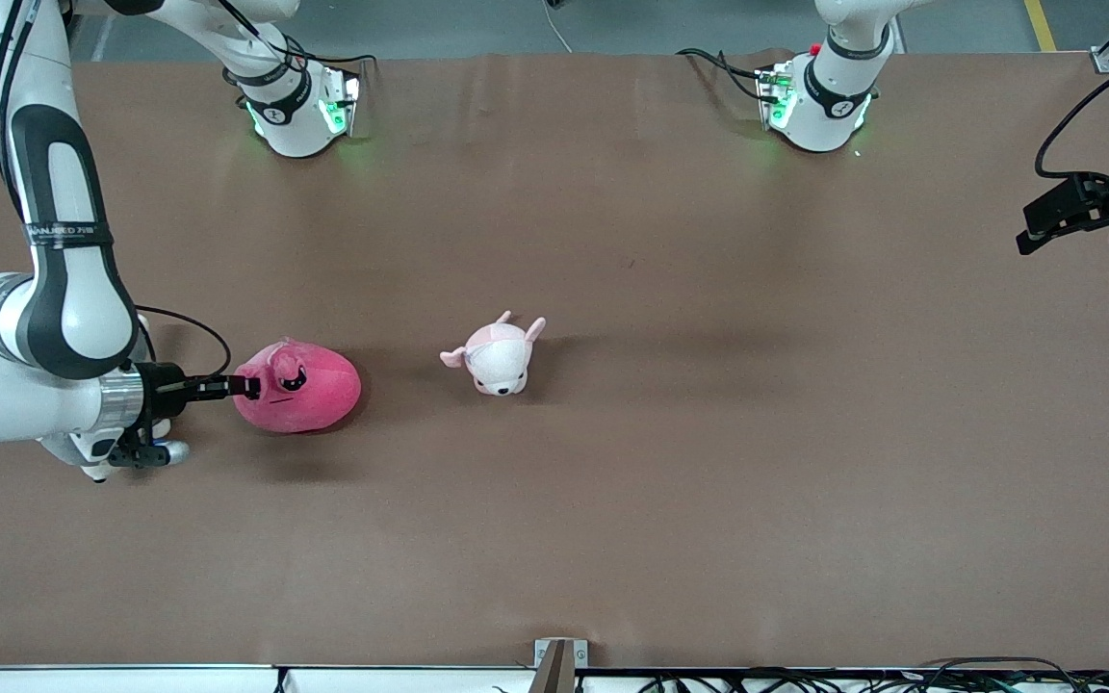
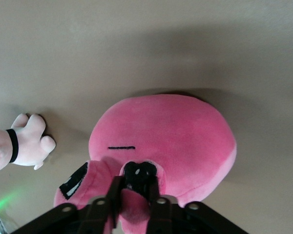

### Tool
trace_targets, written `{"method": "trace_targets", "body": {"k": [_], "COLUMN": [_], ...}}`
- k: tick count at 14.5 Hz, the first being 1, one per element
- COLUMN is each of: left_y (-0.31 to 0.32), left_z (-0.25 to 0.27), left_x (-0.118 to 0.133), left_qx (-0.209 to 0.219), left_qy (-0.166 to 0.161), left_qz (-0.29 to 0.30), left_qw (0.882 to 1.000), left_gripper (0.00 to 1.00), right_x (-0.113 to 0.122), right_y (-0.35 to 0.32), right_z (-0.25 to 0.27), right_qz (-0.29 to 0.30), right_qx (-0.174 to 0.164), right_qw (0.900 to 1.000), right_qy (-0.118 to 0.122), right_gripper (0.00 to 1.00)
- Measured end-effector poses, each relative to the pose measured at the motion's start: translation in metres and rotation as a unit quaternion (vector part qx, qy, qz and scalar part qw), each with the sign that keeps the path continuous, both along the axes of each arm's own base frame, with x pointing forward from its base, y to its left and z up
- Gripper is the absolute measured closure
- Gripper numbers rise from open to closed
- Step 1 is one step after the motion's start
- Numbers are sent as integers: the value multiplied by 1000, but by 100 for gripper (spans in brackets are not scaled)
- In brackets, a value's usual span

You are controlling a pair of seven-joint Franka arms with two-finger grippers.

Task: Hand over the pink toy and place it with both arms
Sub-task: 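Carry the pink plush with the right gripper and lower it beside the cat, then open the right gripper and withdraw it from the pink plush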

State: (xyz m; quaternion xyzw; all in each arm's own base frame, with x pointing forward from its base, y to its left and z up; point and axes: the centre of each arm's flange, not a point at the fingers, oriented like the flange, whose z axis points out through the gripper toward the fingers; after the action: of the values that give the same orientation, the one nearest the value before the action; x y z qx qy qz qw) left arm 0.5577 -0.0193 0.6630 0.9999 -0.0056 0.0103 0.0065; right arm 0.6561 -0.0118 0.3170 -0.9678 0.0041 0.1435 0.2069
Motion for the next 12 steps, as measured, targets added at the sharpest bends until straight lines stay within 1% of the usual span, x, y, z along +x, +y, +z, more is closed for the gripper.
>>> {"method": "trace_targets", "body": {"k": [1, 3, 4, 5, 6, 7, 9, 11, 12], "left_y": [2, 7, 12, 16, 21, 24, 26, 26, 27], "left_z": [1, 2, 2, 2, 2, 2, 1, -1, -3], "left_x": [0, 1, 2, 2, 3, 3, 3, 4, 5], "left_qx": [0, 0, 0, 0, -1, -1, -1, -1, -2], "left_qy": [-2, -6, -9, -10, -10, -10, -9, -7, -5], "left_qz": [1, 6, 11, 15, 19, 22, 23, 23, 24], "left_qw": [1000, 1000, 1000, 1000, 1000, 1000, 1000, 1000, 1000], "left_gripper": [0, 0, 0, 0, 0, 0, 0, 0, 0], "right_x": [3, 11, 13, 14, 13, 10, 1, -10, -16], "right_y": [-5, -9, -11, -14, -16, -18, -18, -19, -19], "right_z": [5, 30, 47, 66, 87, 109, 148, 179, 195], "right_qz": [-3, -2, 2, 8, 14, 17, 28, 37, 37], "right_qx": [-1, -5, -13, -26, -41, -55, -80, -102, -107], "right_qw": [1000, 1000, 999, 998, 997, 995, 991, 987, 986], "right_qy": [-6, -29, -42, -55, -69, -82, -103, -116, -121], "right_gripper": [55, 36, 26, 15, 6, 0, 0, 0, 0]}}
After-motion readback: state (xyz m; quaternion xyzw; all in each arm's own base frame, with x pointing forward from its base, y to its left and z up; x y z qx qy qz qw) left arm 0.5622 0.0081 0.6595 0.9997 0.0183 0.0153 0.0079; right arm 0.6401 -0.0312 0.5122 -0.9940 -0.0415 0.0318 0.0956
